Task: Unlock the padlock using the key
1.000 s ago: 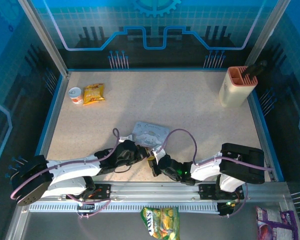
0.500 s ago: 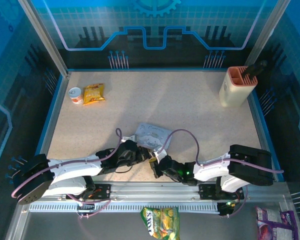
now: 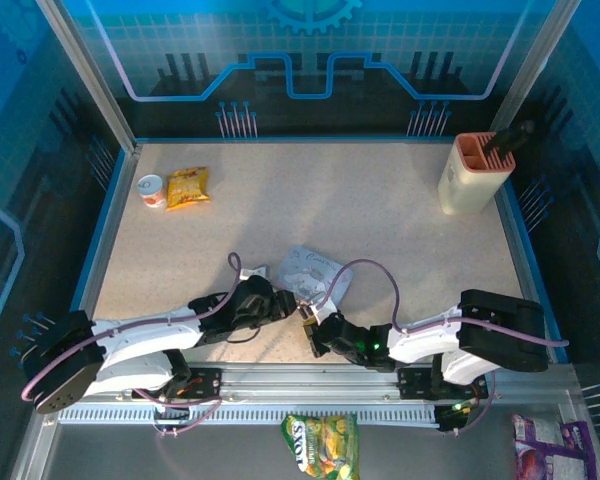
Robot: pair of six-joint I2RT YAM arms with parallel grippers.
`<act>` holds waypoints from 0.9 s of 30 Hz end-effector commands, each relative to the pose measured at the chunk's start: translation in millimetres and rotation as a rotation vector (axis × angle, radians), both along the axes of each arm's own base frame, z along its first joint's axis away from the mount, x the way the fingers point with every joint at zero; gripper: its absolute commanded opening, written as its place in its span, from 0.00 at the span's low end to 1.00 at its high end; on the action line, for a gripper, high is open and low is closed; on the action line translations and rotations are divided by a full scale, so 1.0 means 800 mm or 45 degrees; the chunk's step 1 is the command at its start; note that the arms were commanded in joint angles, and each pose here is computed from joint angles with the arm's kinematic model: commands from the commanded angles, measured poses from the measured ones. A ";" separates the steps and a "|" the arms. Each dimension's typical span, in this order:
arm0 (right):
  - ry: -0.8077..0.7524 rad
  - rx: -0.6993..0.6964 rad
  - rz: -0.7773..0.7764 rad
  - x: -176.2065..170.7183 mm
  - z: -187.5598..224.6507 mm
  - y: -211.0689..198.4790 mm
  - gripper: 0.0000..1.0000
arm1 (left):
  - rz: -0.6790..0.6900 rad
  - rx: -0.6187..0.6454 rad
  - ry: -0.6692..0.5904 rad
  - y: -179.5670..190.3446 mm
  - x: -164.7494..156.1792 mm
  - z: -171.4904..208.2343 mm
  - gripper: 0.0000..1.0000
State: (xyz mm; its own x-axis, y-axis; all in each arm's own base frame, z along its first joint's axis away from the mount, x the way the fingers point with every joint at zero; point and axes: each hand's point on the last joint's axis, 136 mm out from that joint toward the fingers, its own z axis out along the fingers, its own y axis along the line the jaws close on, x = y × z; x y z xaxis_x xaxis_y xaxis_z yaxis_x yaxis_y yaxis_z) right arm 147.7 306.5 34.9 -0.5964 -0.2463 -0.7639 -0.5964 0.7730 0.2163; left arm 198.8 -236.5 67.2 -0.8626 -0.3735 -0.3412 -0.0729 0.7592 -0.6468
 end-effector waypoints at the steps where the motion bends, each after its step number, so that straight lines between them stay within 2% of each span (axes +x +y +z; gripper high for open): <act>1: 0.014 -0.086 -0.032 0.000 -0.019 -0.022 0.09 | 0.036 0.051 -0.098 0.017 0.019 0.021 0.47; 8: 0.015 -0.124 -0.036 0.003 -0.018 -0.032 0.22 | 0.015 0.170 -0.176 0.040 0.041 0.043 0.54; 14: 0.015 -0.144 -0.046 0.005 -0.017 -0.040 0.27 | 0.003 0.255 -0.161 0.046 0.053 0.039 0.56; 23: -0.008 -0.092 0.011 0.004 0.001 -0.045 0.41 | -0.045 0.312 -0.130 0.039 0.066 0.024 0.58; 27: 0.029 -0.052 0.009 0.014 0.004 -0.056 0.41 | -0.117 0.284 -0.087 0.027 0.066 0.013 0.58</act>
